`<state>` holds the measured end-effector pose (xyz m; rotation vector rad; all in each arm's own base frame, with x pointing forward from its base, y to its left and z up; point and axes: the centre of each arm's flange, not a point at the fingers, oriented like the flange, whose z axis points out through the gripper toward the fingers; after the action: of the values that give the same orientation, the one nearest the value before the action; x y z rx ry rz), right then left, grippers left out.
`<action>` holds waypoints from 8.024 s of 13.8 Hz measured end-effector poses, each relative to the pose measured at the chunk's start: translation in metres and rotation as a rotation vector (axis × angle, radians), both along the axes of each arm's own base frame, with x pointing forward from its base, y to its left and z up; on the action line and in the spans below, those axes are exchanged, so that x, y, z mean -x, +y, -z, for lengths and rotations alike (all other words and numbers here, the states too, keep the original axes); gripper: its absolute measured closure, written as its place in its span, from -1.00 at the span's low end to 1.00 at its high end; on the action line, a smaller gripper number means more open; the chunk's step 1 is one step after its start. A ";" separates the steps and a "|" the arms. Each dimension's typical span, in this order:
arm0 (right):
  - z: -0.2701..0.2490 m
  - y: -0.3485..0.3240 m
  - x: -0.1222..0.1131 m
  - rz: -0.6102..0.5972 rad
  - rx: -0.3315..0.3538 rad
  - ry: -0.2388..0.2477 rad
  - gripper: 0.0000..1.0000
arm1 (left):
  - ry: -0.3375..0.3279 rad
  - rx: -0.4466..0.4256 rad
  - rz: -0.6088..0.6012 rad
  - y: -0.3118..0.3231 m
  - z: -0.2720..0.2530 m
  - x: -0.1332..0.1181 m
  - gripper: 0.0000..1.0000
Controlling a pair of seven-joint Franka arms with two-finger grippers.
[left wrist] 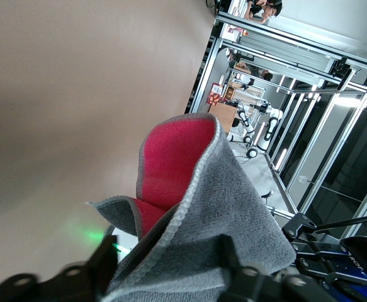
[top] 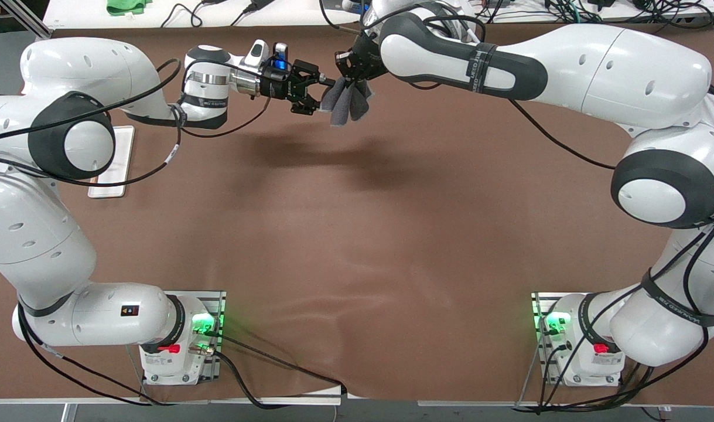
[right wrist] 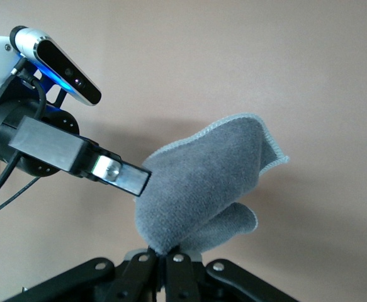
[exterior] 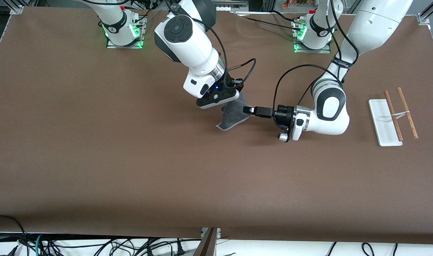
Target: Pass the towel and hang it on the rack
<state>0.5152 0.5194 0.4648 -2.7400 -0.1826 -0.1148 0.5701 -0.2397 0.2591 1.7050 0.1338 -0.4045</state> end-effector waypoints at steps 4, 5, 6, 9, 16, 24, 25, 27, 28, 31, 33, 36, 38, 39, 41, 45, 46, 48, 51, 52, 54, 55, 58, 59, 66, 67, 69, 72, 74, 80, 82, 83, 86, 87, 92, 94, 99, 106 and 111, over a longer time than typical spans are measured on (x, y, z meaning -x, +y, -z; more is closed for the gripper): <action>0.000 0.000 0.000 0.000 0.000 0.000 0.94 | -0.002 0.000 -0.004 0.003 -0.001 -0.001 0.51; 0.000 0.000 0.000 0.000 0.000 0.000 0.94 | -0.005 0.001 -0.007 0.005 -0.003 -0.002 0.74; 0.000 0.000 0.000 0.000 0.000 0.000 0.94 | -0.007 0.003 -0.009 0.007 -0.005 -0.003 0.93; 0.000 0.000 0.000 0.001 -0.002 0.002 0.85 | -0.011 0.013 -0.012 0.013 -0.010 -0.005 0.96; -0.001 -0.001 -0.002 0.004 -0.002 0.001 -0.37 | -0.005 0.024 -0.045 0.040 -0.017 -0.014 0.96; -0.003 -0.014 -0.014 0.027 0.005 0.000 -1.00 | 0.045 -0.207 0.035 0.123 -0.102 -0.012 0.96; -0.001 -0.018 -0.017 0.027 0.021 0.005 -1.00 | 0.044 -0.230 0.056 0.142 -0.109 -0.009 0.96; 0.003 -0.030 -0.026 0.023 0.057 0.000 -1.00 | 0.053 -0.286 0.109 0.191 -0.117 0.000 0.96; 0.004 -0.041 -0.035 0.015 0.069 -0.007 -1.00 | 0.058 -0.321 0.135 0.219 -0.121 0.005 0.96; 0.010 -0.098 -0.071 -0.016 0.123 0.011 -1.00 | 0.060 -0.420 0.193 0.299 -0.129 0.019 0.96; 0.009 -0.145 -0.093 -0.030 0.171 0.050 -1.00 | 0.020 -0.484 0.241 0.340 -0.132 0.029 0.96; -0.007 -0.236 -0.123 -0.066 0.232 0.086 -1.00 | -0.042 -0.581 0.314 0.392 -0.131 0.043 0.96; -0.024 -0.312 -0.133 -0.062 0.289 0.127 -1.00 | -0.089 -0.639 0.361 0.424 -0.134 0.049 0.96; -0.033 -0.349 -0.134 -0.063 0.314 0.148 -1.00 | -0.120 -0.665 0.394 0.435 -0.138 0.050 0.96; -0.055 -0.416 -0.130 -0.059 0.346 0.181 -1.00 | -0.184 -0.713 0.462 0.450 -0.148 0.048 0.96; -0.089 -0.489 -0.117 0.002 0.395 0.183 -1.00 | -0.294 -0.769 0.559 0.482 -0.159 0.027 0.96; -0.096 -0.500 -0.114 0.019 0.411 0.174 -1.00 | -0.315 -0.766 0.575 0.488 -0.159 0.023 0.96; -0.119 -0.521 -0.105 0.057 0.428 0.143 -1.00 | -0.347 -0.761 0.606 0.496 -0.159 0.017 0.96; -0.151 -0.540 -0.081 0.097 0.428 0.111 -1.00 | -0.386 -0.755 0.644 0.508 -0.158 0.017 0.96; -0.156 -0.543 -0.075 0.105 0.428 0.106 -1.00 | -0.398 -0.757 0.656 0.515 -0.158 0.019 0.96; -0.164 -0.545 -0.067 0.109 0.429 0.097 -1.00 | -0.429 -0.764 0.683 0.532 -0.161 0.021 0.96; -0.166 -0.544 -0.064 0.109 0.430 0.097 -1.00 | -0.446 -0.769 0.692 0.540 -0.164 0.022 0.96; -0.164 -0.546 -0.061 0.098 0.443 0.108 -1.00 | -0.492 -0.782 0.697 0.553 -0.173 0.017 0.96; -0.162 -0.546 -0.061 0.082 0.445 0.110 -1.00 | -0.507 -0.788 0.697 0.554 -0.177 0.014 0.96; -0.155 -0.546 -0.063 0.064 0.447 0.120 -1.00 | -0.517 -0.788 0.740 0.557 -0.169 0.005 0.96; -0.155 -0.547 -0.063 0.064 0.448 0.121 -1.00 | -0.521 -0.782 0.755 0.561 -0.166 0.006 0.96; -0.155 -0.550 -0.063 0.068 0.448 0.122 -1.00 | -0.518 -0.774 0.761 0.572 -0.160 0.011 0.96; -0.155 -0.551 -0.063 0.070 0.448 0.122 -1.00 | -0.531 -0.771 0.767 0.598 -0.151 0.023 0.96; -0.154 -0.550 -0.063 0.068 0.448 0.122 -1.00 | -0.553 -0.780 0.774 0.621 -0.149 0.033 0.96; -0.154 -0.548 -0.063 0.065 0.448 0.122 -1.00 | -0.593 -0.790 0.802 0.677 -0.124 0.061 0.96; -0.154 -0.548 -0.063 0.065 0.448 0.122 -1.00 | -0.588 -0.785 0.797 0.684 -0.114 0.064 0.90; -0.154 -0.548 -0.063 0.065 0.448 0.122 -1.00 | -0.586 -0.783 0.795 0.685 -0.110 0.065 0.73; -0.155 -0.548 -0.063 0.064 0.448 0.119 -1.00 | -0.588 -0.790 0.793 0.688 -0.111 0.064 0.15; -0.155 -0.547 -0.063 0.064 0.448 0.119 -1.00 | -0.593 -0.799 0.793 0.688 -0.115 0.062 -0.07; -0.156 -0.545 -0.063 0.059 0.448 0.117 -1.00 | -0.644 -0.862 0.806 0.676 -0.148 0.038 -0.99; -0.156 -0.544 -0.063 0.058 0.448 0.116 -1.00 | -0.616 -0.890 0.788 0.652 -0.160 0.019 -1.00; -0.156 -0.543 -0.063 0.056 0.448 0.115 -1.00 | -0.455 -0.933 0.689 0.569 -0.191 -0.013 -1.00; -0.156 -0.542 -0.063 0.055 0.448 0.115 -1.00 | -0.297 -0.996 0.607 0.469 -0.205 -0.048 -1.00; -0.156 -0.542 -0.063 0.054 0.448 0.114 -1.00 | -0.232 -1.086 0.553 0.383 -0.228 -0.059 -1.00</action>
<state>0.5779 -0.0228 0.6212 -3.1872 -0.1124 0.0789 0.6294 0.1430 0.4875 2.8590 -0.3702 -0.5869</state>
